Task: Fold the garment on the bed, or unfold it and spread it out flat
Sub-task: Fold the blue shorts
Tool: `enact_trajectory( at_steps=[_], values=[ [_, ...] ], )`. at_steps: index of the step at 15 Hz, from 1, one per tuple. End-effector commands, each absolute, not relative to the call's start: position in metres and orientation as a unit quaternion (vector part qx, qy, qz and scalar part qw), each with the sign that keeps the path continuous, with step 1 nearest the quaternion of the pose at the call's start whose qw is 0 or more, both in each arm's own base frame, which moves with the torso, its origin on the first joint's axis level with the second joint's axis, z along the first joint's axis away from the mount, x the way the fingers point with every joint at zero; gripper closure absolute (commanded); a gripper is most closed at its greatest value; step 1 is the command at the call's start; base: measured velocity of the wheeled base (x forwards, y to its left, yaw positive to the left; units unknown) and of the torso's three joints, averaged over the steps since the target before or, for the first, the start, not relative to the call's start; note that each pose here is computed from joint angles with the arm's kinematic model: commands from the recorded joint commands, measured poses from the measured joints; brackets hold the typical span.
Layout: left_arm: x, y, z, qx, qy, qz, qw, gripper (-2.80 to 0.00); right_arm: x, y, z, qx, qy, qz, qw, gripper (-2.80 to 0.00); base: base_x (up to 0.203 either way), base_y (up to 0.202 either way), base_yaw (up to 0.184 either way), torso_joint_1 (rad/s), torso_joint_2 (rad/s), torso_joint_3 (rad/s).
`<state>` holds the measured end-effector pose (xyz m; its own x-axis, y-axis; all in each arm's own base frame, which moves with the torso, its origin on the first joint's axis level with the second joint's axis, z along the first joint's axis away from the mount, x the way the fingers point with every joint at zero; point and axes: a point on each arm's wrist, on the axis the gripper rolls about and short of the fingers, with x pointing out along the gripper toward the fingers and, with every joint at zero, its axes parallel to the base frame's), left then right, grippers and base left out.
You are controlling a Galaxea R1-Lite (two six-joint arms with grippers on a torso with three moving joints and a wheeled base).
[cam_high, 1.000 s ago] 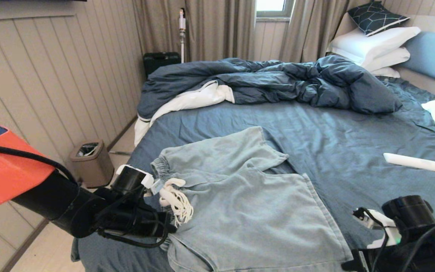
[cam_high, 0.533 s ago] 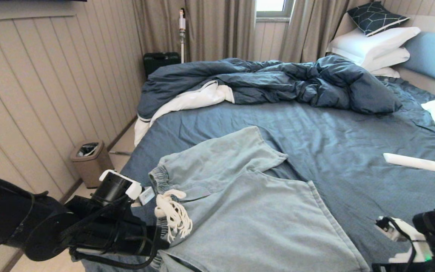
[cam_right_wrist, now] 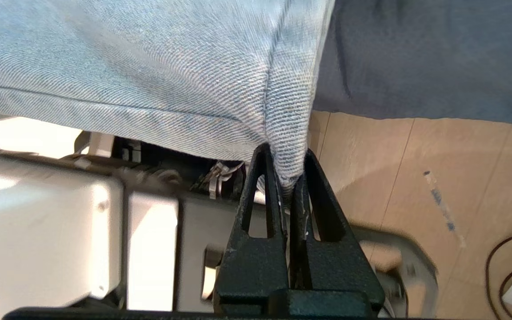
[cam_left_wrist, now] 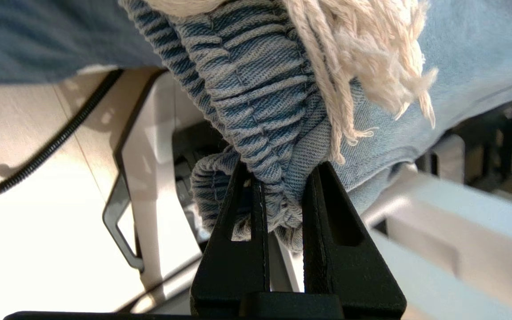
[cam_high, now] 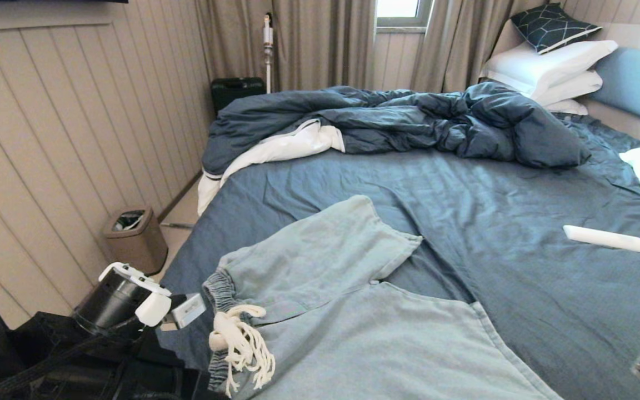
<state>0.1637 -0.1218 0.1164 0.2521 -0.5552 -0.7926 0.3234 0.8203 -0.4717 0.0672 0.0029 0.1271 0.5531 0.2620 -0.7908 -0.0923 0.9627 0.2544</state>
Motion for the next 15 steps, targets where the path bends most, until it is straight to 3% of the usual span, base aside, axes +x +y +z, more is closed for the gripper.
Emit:
enact_trajectory(
  at_steps=[1,6,10,15],
  values=[
    [0.154,-0.117,0.137,-0.118,0.515,-0.295,0.796,0.0,0.041,0.005,0.152,0.084,0.416,0.108,0.899,0.0,0.0,0.0,0.0,0.0,0.0,0.0],
    [0.171,-0.126,0.166,-0.135,0.482,-0.304,0.811,0.0,0.075,0.003,0.183,0.088,0.417,0.108,0.898,0.0,0.0,0.0,0.0,0.0,0.0,0.0],
    [0.211,-0.136,0.182,-0.162,0.454,-0.286,0.828,0.0,0.149,-0.002,0.192,0.1,0.402,0.1,0.904,0.0,0.0,0.0,0.0,0.0,0.0,0.0],
    [0.263,-0.11,0.211,-0.204,0.388,-0.237,0.867,0.0,0.243,-0.004,0.207,0.14,0.358,0.09,0.919,0.0,0.0,0.0,0.0,0.0,0.0,0.0]
  ],
)
